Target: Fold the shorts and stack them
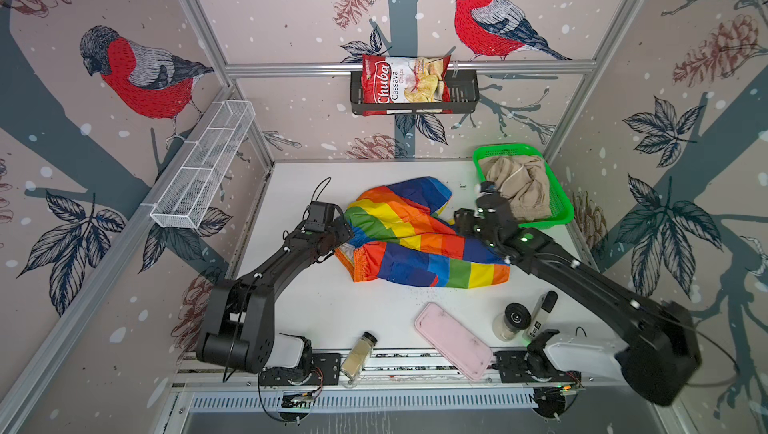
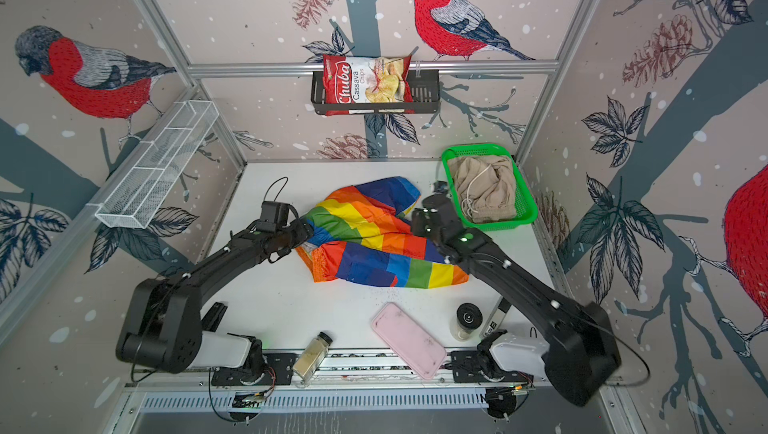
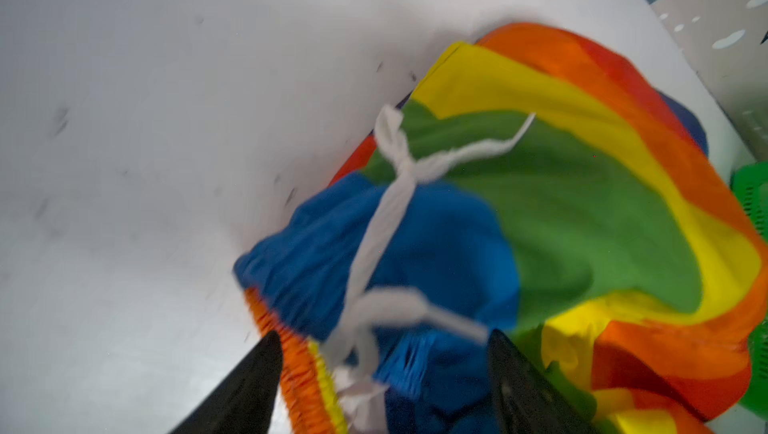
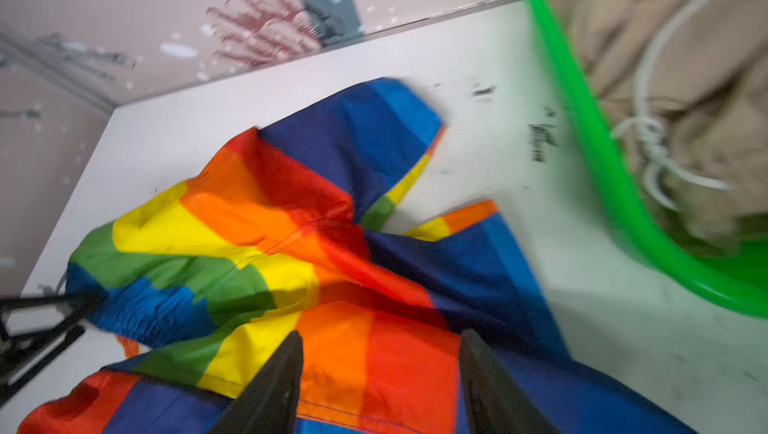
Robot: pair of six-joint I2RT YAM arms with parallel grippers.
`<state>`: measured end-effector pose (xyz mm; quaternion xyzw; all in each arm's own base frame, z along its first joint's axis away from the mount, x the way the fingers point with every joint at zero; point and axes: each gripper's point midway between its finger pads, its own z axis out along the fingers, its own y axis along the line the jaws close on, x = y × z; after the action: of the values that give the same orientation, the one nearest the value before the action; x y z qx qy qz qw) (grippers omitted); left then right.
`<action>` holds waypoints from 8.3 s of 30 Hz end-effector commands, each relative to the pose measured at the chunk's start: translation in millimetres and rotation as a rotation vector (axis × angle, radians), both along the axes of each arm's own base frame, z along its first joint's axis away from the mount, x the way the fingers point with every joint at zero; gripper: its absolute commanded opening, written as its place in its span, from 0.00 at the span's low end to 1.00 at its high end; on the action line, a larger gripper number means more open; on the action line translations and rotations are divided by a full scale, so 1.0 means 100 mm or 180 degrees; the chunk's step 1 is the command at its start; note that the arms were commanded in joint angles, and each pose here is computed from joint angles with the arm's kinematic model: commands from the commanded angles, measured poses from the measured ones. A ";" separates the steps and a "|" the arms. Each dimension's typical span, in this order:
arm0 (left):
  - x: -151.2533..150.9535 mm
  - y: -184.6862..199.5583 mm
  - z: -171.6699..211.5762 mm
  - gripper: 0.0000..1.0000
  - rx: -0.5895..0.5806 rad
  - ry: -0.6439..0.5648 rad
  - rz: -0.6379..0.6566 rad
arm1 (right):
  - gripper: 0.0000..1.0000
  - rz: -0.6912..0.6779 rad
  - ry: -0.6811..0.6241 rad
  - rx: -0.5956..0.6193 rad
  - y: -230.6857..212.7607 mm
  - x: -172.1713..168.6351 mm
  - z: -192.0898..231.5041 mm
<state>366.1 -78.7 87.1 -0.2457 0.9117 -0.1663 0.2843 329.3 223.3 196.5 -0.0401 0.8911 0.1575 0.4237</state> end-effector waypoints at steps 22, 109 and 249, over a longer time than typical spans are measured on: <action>1.77 -0.29 -0.04 0.00 -0.1393 -0.0907 -0.0231 | 0.20 0.2686 0.0214 -0.0359 2.53 -1.07 -1.14; 0.43 0.40 -0.45 0.00 -0.0641 0.0465 0.0012 | 0.72 -0.0102 0.0591 -0.0495 0.12 2.53 -1.26; -0.68 -0.12 -0.02 0.00 0.0804 0.0705 -0.0600 | 0.00 -0.0241 0.1316 0.0255 -0.87 0.07 -1.33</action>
<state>297.4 -102.7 79.4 -0.1463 0.9674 -0.0856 0.1883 331.1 129.4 47.5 0.0398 0.9629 0.1548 0.2172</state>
